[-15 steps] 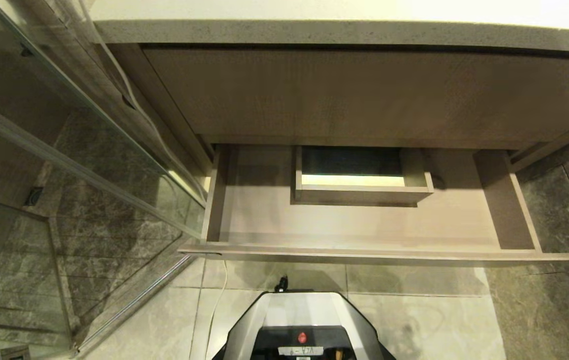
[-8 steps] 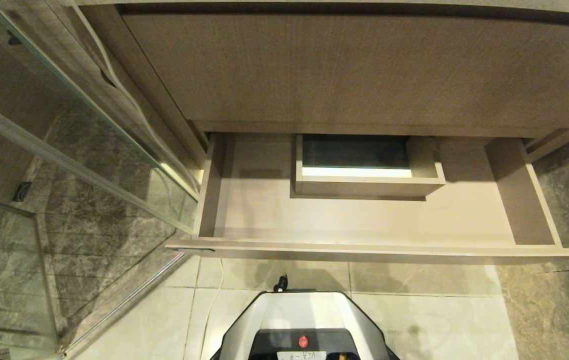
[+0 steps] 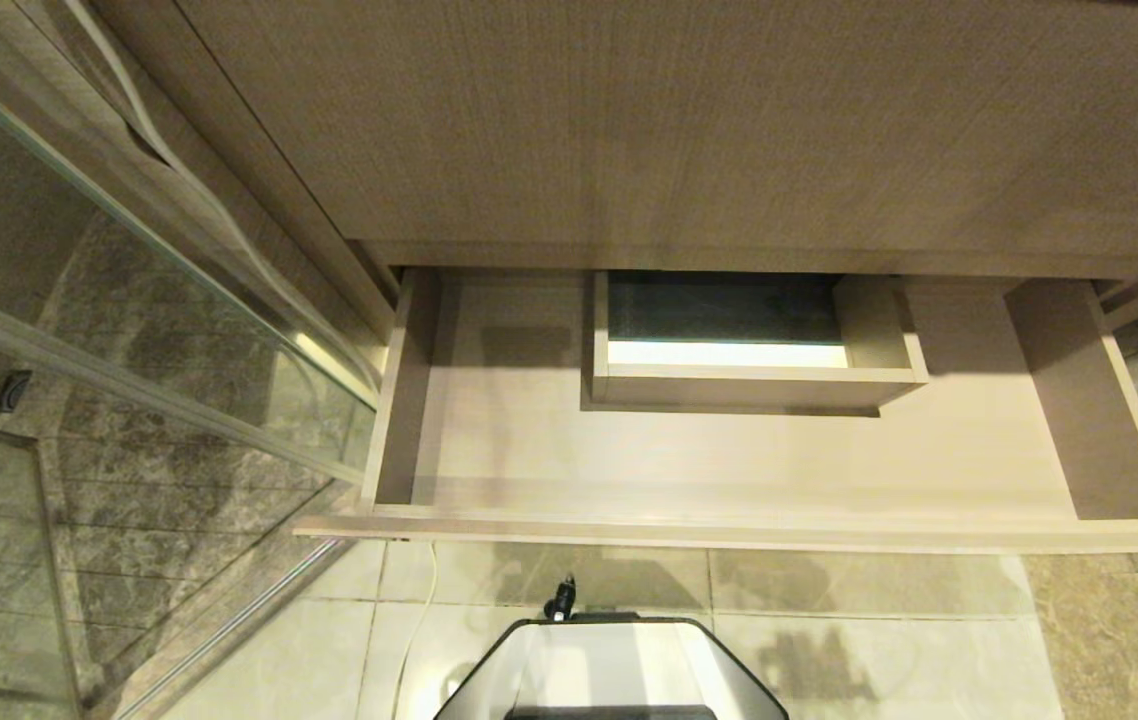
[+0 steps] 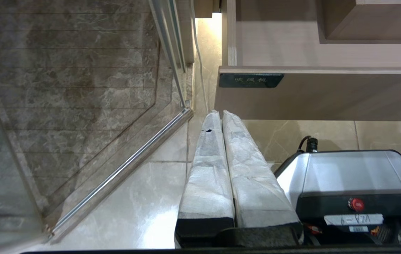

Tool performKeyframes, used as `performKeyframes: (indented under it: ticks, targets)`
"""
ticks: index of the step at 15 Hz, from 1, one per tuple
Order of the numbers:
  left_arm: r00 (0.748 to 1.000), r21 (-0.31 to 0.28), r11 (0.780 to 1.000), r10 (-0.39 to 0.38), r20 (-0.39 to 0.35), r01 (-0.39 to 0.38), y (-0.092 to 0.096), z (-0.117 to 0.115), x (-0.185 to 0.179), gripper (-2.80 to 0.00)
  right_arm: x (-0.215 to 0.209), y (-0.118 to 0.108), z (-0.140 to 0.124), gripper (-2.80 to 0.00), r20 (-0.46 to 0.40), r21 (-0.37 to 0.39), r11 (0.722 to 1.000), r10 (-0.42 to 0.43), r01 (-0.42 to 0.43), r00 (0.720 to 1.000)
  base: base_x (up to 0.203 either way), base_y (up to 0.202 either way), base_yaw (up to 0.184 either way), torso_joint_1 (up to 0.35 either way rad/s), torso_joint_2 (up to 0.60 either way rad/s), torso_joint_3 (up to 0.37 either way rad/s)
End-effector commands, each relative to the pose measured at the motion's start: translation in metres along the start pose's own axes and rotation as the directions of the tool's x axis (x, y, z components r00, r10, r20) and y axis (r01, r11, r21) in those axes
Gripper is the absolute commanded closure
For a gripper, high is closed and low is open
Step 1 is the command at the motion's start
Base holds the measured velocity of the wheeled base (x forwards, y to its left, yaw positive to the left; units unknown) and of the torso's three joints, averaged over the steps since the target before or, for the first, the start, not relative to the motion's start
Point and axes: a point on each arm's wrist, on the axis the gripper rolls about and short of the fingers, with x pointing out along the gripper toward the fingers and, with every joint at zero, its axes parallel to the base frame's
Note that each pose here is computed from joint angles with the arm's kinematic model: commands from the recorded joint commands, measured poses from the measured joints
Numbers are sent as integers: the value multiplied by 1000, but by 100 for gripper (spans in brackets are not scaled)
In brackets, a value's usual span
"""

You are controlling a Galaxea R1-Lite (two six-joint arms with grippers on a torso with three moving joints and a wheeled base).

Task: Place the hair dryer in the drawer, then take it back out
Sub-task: Close the drawer

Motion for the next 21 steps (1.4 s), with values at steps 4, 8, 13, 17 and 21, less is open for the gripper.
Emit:
performKeyframes:
  ticks: [4, 8, 13, 17, 21]
  targets:
    - [1000, 0, 1000, 0, 0, 0, 0, 0, 0, 0, 0, 1, -2, 0, -11, -3, 1000, 4, -4, 1000, 0, 0, 0, -35, 404, 362]
    - [1000, 0, 1000, 0, -3, 0, 0, -1, 0, 0, 1, 1, -3, 0, -13, -3, 1000, 6, -6, 1000, 0, 0, 0, -73, 355, 338]
    - [1000, 0, 1000, 0, -2, 0, 0, -1, 0, 0, 3, 3, -6, 0, -26, -3, 1000, 12, -12, 1000, 0, 0, 0, -42, 341, 323]
    - [1000, 0, 1000, 0, -3, 0, 0, -1, 0, 0, 7, 5, -11, 0, -41, -3, 1000, 19, -19, 999, 0, 0, 0, -45, 332, 277]
    - [1000, 0, 1000, 0, -1, 0, 0, 0, 0, 0, 18, 7, -14, 0, -87, -2, 999, 51, -52, 995, 0, 0, 0, -19, 239, 140]
